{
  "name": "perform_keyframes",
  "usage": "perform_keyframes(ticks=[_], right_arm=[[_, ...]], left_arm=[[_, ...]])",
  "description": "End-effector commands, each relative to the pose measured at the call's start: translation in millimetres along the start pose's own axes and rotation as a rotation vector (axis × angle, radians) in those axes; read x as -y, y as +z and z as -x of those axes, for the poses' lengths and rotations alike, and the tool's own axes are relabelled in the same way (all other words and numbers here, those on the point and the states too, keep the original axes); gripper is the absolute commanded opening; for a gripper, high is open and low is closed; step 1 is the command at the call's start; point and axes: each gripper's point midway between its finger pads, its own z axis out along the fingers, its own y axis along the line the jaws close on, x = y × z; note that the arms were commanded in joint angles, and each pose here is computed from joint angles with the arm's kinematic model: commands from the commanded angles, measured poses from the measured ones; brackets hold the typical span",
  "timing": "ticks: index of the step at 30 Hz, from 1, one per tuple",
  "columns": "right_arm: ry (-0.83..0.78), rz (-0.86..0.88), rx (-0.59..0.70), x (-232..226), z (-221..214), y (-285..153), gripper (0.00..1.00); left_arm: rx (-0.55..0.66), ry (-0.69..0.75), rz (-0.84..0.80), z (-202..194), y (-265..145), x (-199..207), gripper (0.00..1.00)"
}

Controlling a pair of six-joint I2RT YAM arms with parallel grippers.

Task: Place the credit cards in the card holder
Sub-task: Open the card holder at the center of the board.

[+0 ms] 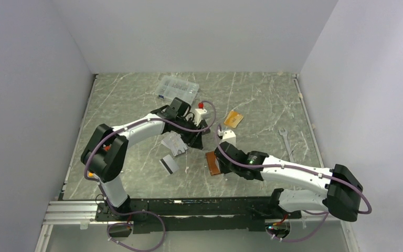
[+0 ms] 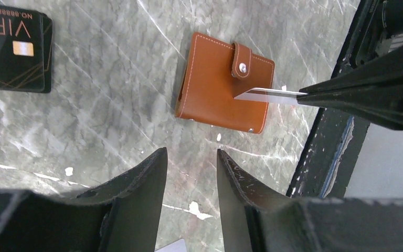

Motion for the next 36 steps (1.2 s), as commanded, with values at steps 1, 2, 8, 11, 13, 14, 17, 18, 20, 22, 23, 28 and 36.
perform_keyframes(ticks=[1,2,8,11,13,14,17,18,20,22,23,28,36], right_arm=[[-0.015,-0.146,0.151,12,28,-2,0.0],[-0.021,-0.152,0.157,11,27,-1,0.0],[-0.003,-0.167,0.188,14,21,-4,0.0],[0.021,-0.174,0.207,18,20,-7,0.0],[0.031,-0.181,0.211,21,18,-8,0.0],[0.037,-0.191,0.214,24,17,-9,0.0],[0.049,-0.213,0.214,30,14,-8,0.0],[0.051,-0.221,0.214,32,13,-8,0.0],[0.061,-0.243,0.214,36,11,-8,0.0],[0.067,-0.249,0.215,38,10,-9,0.0],[0.071,-0.254,0.216,40,9,-9,0.0],[0.094,-0.269,0.213,47,4,-12,0.0],[0.13,-0.259,0.189,53,-11,-8,0.0]], left_arm=[[0.015,0.033,0.007,18,6,-1,0.45],[0.012,0.035,0.011,19,9,-2,0.45],[-0.027,0.006,0.037,18,32,-17,0.42],[-0.055,-0.019,0.033,13,41,-21,0.42],[-0.065,-0.015,0.026,10,46,-18,0.43],[-0.067,-0.005,0.022,9,48,-16,0.43],[-0.086,0.054,0.027,6,53,-13,0.44],[-0.093,0.061,0.021,5,54,-12,0.44],[-0.101,0.062,0.005,5,55,-9,0.44],[-0.11,0.082,0.001,4,56,-6,0.45],[-0.111,0.092,0.0,4,56,-4,0.45],[-0.128,0.136,-0.034,5,60,7,0.58],[-0.154,0.172,-0.018,7,69,2,0.64]])
